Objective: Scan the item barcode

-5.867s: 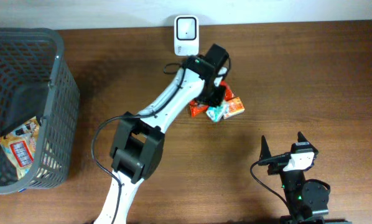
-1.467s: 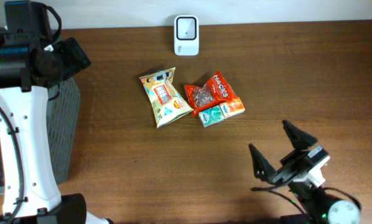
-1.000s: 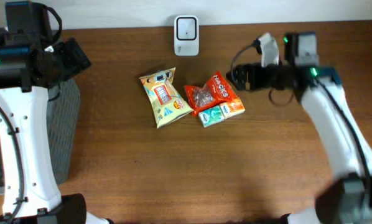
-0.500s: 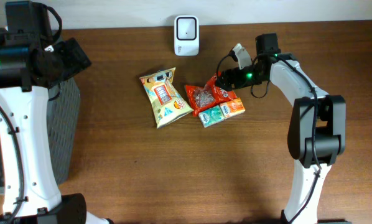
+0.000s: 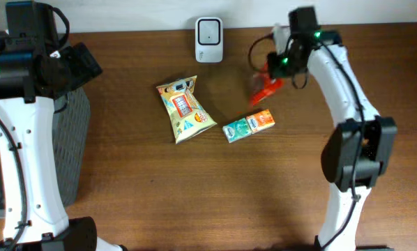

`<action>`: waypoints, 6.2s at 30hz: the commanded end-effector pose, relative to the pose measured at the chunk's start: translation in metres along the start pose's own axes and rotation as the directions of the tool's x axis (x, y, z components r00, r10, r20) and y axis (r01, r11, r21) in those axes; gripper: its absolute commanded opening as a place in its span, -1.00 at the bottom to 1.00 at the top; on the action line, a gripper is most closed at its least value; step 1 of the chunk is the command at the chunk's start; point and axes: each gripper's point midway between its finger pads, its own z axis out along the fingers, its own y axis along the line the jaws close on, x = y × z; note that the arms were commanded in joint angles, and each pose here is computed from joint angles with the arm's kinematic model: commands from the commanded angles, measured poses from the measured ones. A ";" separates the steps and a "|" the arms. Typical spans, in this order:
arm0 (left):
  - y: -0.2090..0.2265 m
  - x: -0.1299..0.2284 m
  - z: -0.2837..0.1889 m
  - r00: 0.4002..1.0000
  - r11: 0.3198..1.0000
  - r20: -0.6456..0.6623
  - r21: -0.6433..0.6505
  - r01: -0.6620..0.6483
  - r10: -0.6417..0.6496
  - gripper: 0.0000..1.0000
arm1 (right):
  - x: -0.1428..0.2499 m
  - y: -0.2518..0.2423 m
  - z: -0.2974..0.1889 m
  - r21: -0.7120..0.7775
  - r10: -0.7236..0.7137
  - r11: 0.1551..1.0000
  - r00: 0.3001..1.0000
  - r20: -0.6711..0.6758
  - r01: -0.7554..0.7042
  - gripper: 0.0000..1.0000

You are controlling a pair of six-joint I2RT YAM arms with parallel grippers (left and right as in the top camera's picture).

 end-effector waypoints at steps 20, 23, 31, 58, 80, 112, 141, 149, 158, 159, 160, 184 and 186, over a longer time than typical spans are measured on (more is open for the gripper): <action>0.001 -0.001 -0.003 1.000 1.000 0.008 -0.001 0.010 -0.010 0.98 | 0.022 -0.071 0.014 0.428 0.231 0.878 0.973 0.013 -0.214 0.46; 0.001 -0.001 -0.003 1.000 1.000 0.008 -0.001 0.010 -0.010 0.98 | 0.034 -0.082 0.041 0.438 0.249 0.873 0.968 -0.019 -0.216 0.46; 0.001 -0.001 -0.003 1.000 1.000 0.008 -0.001 0.010 -0.010 0.98 | 0.069 -0.109 0.098 0.567 0.305 0.796 0.949 -0.076 -0.211 0.40; 0.001 -0.001 -0.003 1.000 1.000 0.008 -0.001 0.010 -0.010 0.98 | -0.024 0.150 0.034 -0.845 0.234 0.421 0.939 -0.251 -0.330 -0.69; 0.001 -0.001 -0.003 1.000 1.000 0.008 -0.001 0.010 -0.010 0.98 | 0.038 0.036 0.097 -0.301 0.067 0.946 0.982 -0.174 -0.117 0.43; 0.001 -0.001 -0.003 1.000 1.000 0.008 -0.001 0.010 -0.010 0.98 | 0.041 0.020 0.118 -0.389 -0.029 0.920 0.984 -0.176 -0.042 0.38; 0.001 -0.001 -0.003 1.000 1.000 0.008 -0.001 0.010 -0.010 0.98 | 0.028 -0.048 0.015 0.749 0.040 0.641 0.967 -0.253 0.169 -0.62; 0.001 -0.001 -0.003 1.000 1.000 0.008 -0.001 0.010 -0.010 0.98 | 0.023 0.134 0.069 0.285 -0.126 0.943 0.977 -0.175 0.173 0.99; 0.001 -0.001 -0.003 1.000 1.000 0.008 -0.001 0.010 -0.010 0.98 | 0.061 0.008 0.057 0.000 0.226 0.969 0.890 -0.395 -0.246 -0.92; 0.001 -0.001 -0.003 1.000 1.000 0.008 -0.001 0.010 -0.010 0.98 | 0.068 0.007 0.064 -0.019 0.236 0.963 0.879 -0.414 -0.267 -0.92; 0.001 -0.001 -0.003 1.000 1.000 0.008 -0.001 0.010 -0.010 0.98 | 0.076 0.012 0.077 -0.062 0.234 0.956 0.871 -0.432 -0.288 -0.92; 0.001 -0.001 -0.003 1.000 1.000 0.008 -0.001 0.010 -0.010 0.98 | 0.072 0.237 0.123 -0.414 -0.292 0.889 0.938 -0.184 0.195 0.40; 0.001 -0.001 -0.003 1.000 1.000 0.008 -0.001 0.010 -0.010 0.98 | 0.062 0.225 0.121 -0.322 -0.265 0.926 0.948 -0.178 0.198 -0.79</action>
